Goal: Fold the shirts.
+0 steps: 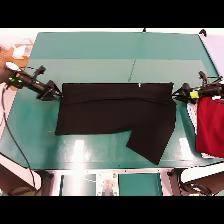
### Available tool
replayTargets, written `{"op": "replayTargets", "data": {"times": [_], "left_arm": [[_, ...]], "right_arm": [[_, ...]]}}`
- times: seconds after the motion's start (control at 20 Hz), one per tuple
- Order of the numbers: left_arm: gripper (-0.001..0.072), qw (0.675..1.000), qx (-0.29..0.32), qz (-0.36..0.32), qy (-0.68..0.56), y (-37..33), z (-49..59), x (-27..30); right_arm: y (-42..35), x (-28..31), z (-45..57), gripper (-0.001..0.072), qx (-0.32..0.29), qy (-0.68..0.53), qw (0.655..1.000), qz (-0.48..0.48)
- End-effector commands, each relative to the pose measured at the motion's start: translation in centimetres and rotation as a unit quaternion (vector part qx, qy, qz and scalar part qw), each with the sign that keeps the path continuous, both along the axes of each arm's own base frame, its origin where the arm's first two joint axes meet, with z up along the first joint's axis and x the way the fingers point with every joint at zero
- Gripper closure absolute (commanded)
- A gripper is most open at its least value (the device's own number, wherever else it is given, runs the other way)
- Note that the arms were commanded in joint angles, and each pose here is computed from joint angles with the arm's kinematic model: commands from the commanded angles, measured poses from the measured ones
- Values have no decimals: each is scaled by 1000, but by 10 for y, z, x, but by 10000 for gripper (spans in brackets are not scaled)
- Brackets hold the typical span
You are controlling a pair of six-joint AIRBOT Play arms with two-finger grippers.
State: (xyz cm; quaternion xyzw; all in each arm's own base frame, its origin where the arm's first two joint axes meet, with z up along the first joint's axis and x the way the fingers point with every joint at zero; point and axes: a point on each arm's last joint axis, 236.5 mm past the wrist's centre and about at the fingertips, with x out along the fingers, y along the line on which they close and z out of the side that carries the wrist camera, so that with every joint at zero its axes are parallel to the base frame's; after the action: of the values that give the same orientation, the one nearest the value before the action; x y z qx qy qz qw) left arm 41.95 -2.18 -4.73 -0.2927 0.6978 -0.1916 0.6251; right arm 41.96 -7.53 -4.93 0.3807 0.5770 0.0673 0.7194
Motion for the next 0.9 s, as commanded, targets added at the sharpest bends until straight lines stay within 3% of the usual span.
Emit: {"op": "replayTargets", "data": {"times": [0.0, 0.05, 0.35, 0.65, 0.7, 0.75, 0.85], "left_arm": [[242, 998, 13, 36, 40, 30, 27, -32], [290, 998, 31, 46, 32, 39, 33, -44], [290, 988, 90, 129, -14, 23, 21, -150], [288, 967, 17, 251, -32, -44, -22, -212], [235, 963, 18, 267, -22, -45, -36, -217], [108, 958, 21, 285, -20, -43, -46, -218], [103, 942, 30, 333, -39, -33, -56, -206]], "right_arm": [[-20, -27, 28, 414, -9, -6, 1000, -25], [-22, -41, 33, 420, -13, -9, 999, -32], [23, -128, 9, 424, -22, -9, 995, -94], [51, -171, -21, 396, -33, -3, 992, -124], [52, -170, -20, 378, -28, -5, 992, -126], [55, -166, -17, 379, -18, -11, 991, -133], [58, -160, -11, 381, -2, -21, 990, -142]]}}
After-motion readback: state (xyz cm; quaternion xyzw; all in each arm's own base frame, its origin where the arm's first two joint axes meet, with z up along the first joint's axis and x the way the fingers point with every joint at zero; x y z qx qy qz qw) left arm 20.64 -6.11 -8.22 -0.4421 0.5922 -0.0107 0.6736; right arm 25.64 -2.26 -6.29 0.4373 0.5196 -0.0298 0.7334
